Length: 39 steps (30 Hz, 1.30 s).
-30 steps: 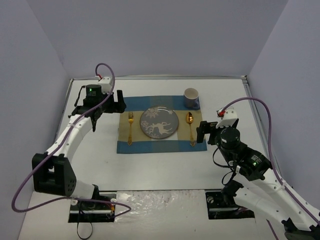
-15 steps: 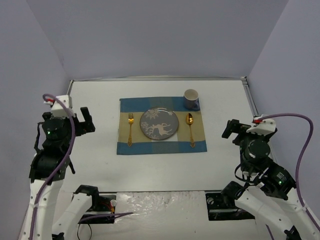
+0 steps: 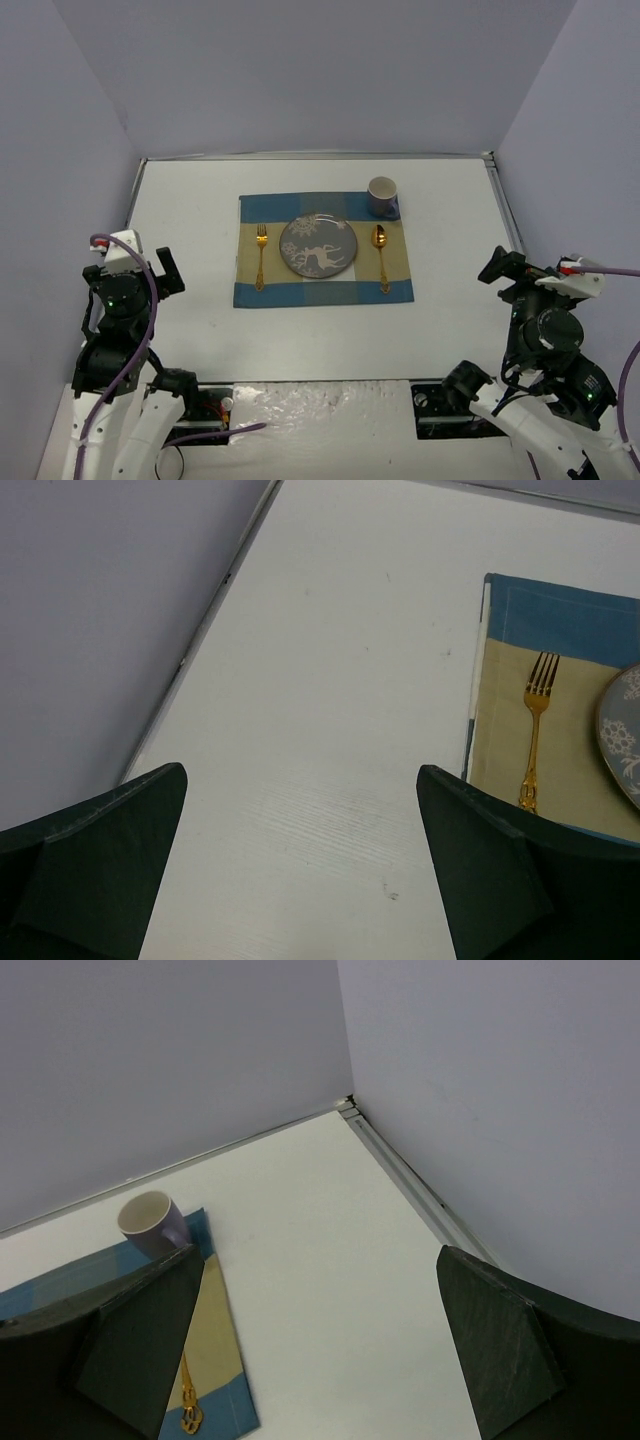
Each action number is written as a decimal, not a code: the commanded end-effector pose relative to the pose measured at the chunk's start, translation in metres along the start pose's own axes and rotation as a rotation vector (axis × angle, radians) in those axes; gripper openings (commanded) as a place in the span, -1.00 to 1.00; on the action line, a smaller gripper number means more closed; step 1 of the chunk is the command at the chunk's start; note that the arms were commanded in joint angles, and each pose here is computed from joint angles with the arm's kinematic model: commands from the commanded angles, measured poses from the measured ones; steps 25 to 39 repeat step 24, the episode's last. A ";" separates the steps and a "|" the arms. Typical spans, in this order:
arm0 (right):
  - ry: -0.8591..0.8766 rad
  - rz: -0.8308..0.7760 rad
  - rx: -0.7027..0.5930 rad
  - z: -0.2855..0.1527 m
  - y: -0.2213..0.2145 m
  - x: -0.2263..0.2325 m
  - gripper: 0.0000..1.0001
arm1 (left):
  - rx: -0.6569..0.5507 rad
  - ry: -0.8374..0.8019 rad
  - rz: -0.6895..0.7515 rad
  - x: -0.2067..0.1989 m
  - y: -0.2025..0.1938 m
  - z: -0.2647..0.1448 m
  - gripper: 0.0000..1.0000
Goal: Set the dinner table for one person
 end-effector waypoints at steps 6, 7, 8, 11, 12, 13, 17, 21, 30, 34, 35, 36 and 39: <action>-0.015 0.004 -0.006 0.008 -0.014 0.009 1.00 | -0.124 0.060 -0.072 0.002 0.015 0.009 0.94; -0.005 0.006 -0.006 0.008 -0.015 0.010 1.00 | -0.124 0.059 -0.072 0.002 0.015 0.010 0.94; 0.004 0.008 -0.006 0.007 -0.015 0.010 1.00 | -0.124 0.057 -0.071 0.002 0.015 0.010 0.94; 0.023 0.009 -0.013 0.007 -0.014 0.011 1.00 | -0.129 0.047 -0.073 0.000 0.016 0.011 0.94; 0.031 0.010 -0.013 0.007 -0.014 0.012 1.00 | -0.125 0.044 -0.070 -0.001 0.016 0.013 0.94; 0.037 0.010 -0.013 0.007 -0.014 0.012 1.00 | -0.123 0.041 -0.068 -0.002 0.016 0.014 0.94; 0.050 0.002 -0.008 0.007 -0.015 0.015 1.00 | -0.122 0.029 -0.062 -0.004 0.016 0.015 0.94; 0.057 -0.010 -0.002 0.008 -0.015 0.018 1.00 | -0.122 0.027 -0.056 -0.004 0.016 0.016 0.94; 0.076 -0.020 0.003 0.009 -0.016 0.021 1.00 | -0.123 0.020 -0.056 -0.005 0.016 0.016 0.94; 0.076 -0.020 0.003 0.009 -0.016 0.021 1.00 | -0.123 0.020 -0.056 -0.005 0.016 0.016 0.94; 0.076 -0.020 0.003 0.009 -0.016 0.021 1.00 | -0.123 0.020 -0.056 -0.005 0.016 0.016 0.94; 0.076 -0.020 0.003 0.009 -0.016 0.021 1.00 | -0.123 0.020 -0.056 -0.005 0.016 0.016 0.94; 0.076 -0.020 0.003 0.009 -0.016 0.021 1.00 | -0.123 0.020 -0.056 -0.005 0.016 0.016 0.94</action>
Point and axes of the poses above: each gripper's point midway between its finger pads, its own z axis out along the fingers, its own x axis along the line the jaws close on, y = z × x, the point moved 6 cm from there along -z, back along the fingers, and after that the axes turned 5 degrees about z, right-handed, at the moved point
